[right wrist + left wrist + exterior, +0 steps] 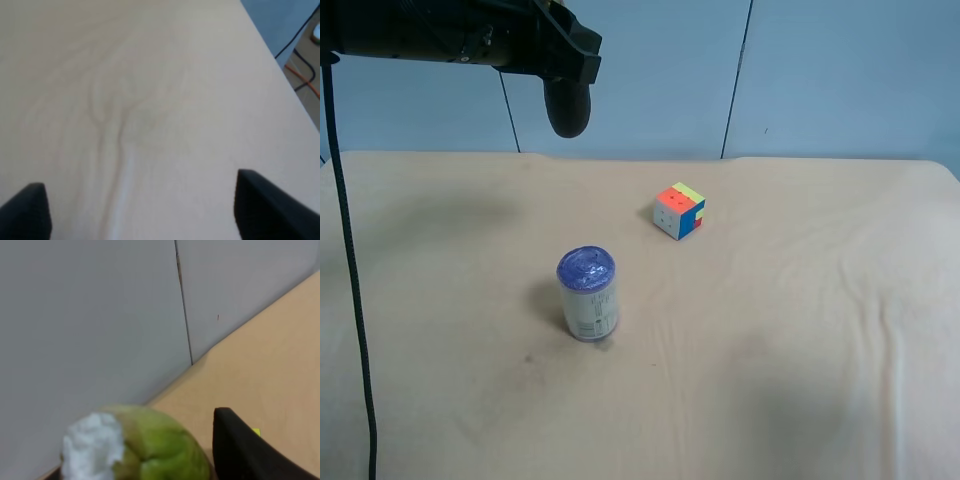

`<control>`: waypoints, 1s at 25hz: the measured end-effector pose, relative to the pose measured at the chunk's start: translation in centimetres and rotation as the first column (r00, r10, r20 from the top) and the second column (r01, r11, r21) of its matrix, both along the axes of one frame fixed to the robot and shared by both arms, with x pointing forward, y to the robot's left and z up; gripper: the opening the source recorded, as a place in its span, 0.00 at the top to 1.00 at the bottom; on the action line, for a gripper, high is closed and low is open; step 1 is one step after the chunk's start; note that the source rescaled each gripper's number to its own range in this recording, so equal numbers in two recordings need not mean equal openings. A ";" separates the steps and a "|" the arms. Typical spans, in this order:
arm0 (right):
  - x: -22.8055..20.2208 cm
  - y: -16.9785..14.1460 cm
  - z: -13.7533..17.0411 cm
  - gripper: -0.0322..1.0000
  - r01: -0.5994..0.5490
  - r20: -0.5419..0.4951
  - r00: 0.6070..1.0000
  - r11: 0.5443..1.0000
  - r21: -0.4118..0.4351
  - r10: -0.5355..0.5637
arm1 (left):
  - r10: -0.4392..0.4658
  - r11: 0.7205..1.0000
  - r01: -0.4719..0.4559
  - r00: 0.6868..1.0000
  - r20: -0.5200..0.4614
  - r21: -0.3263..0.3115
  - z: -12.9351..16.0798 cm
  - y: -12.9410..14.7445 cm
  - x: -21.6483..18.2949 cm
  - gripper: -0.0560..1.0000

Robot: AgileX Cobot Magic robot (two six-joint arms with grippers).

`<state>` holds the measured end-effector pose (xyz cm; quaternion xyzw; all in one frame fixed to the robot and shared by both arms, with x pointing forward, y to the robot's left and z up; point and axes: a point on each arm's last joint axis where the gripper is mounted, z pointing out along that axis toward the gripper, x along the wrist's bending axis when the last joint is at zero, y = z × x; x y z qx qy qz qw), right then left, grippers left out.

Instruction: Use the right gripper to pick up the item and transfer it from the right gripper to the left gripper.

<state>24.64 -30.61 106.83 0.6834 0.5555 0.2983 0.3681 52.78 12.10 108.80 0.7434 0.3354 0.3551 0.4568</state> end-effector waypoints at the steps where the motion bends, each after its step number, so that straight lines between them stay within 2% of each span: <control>1: 0.0 0.0 0.0 0.51 0.000 0.000 1.000 1.000 0.000 0.000 | -0.001 1.000 0.001 1.000 0.000 0.001 0.0 0.0 0.0 0.95; 9: 0.0 0.0 0.0 0.51 0.000 0.000 1.000 1.000 0.000 0.000 | -0.004 1.000 0.004 1.000 0.001 0.002 0.0 0.0 0.0 0.95; 14: 0.0 0.0 0.0 0.51 0.000 0.000 1.000 1.000 0.000 0.000 | 0.017 1.000 -0.017 1.000 -0.002 0.027 -0.7 1.4 0.6 0.95; 18: 0.0 0.0 0.0 0.51 0.000 0.000 1.000 1.000 0.000 0.000 | 0.054 0.997 -0.059 0.994 -0.093 -0.053 -1.3 3.5 1.5 0.95; 22: 0.0 0.0 0.0 0.51 0.000 0.000 1.000 1.000 0.000 0.000 | 0.090 0.995 -0.096 0.978 -0.189 -0.020 -2.1 5.6 1.9 0.95; 25: 0.0 0.0 0.0 0.51 0.000 0.000 1.000 1.000 0.000 0.000 | 0.142 0.990 -0.134 0.951 -0.275 0.049 -2.9 7.0 1.9 0.95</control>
